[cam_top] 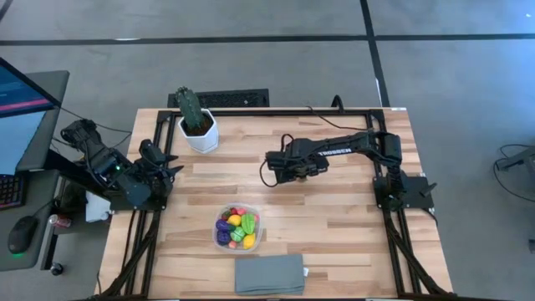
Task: Pick and placing Produce into tupperware
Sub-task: Put the strawberry into the transparent bin
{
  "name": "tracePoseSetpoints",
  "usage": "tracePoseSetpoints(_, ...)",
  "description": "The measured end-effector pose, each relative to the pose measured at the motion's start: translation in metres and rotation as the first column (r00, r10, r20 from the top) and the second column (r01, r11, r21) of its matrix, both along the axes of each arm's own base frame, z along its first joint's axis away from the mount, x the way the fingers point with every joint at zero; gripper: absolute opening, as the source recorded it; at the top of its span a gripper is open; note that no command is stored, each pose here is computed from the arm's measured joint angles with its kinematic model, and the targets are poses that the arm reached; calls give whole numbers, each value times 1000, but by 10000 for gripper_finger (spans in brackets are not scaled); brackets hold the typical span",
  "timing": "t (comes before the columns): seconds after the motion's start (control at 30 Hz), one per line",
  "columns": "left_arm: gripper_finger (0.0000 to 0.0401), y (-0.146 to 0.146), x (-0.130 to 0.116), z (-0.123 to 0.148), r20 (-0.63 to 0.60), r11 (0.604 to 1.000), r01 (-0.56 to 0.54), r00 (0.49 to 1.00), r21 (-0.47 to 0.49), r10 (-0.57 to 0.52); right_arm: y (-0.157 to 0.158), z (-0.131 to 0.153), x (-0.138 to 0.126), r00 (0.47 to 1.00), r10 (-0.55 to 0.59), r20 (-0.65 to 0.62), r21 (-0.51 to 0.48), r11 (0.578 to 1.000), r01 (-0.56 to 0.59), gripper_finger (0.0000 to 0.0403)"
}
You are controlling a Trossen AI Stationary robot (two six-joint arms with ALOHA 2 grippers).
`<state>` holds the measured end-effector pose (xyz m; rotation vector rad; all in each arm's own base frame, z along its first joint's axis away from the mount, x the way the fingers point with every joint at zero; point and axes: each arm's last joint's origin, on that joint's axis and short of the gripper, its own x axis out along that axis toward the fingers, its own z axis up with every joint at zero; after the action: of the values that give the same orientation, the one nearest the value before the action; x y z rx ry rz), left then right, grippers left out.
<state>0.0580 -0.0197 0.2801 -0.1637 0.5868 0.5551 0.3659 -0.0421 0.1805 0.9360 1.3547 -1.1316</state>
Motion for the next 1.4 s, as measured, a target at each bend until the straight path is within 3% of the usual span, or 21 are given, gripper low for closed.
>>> tracePoseSetpoints(0.27, 174, 1, -1, 0, -11, 1000, 0, 1000, 10, 0, 2, -11, -7, 999, 1, -39, 16, 1000, 0, 256)
tracePoseSetpoints(0.77, 174, 2, -2, -1, -18, 1000, -3, 1000, 26, 3, 1, -32, -12, 1000, -18, -3, 49, 999, 18, 256)
tracePoseSetpoints(1.4, 174, 3, -3, -1, -21, 999, -13, 1000, 37, 14, -4, -38, -11, 999, -20, 33, 20, 1000, 20, 256)
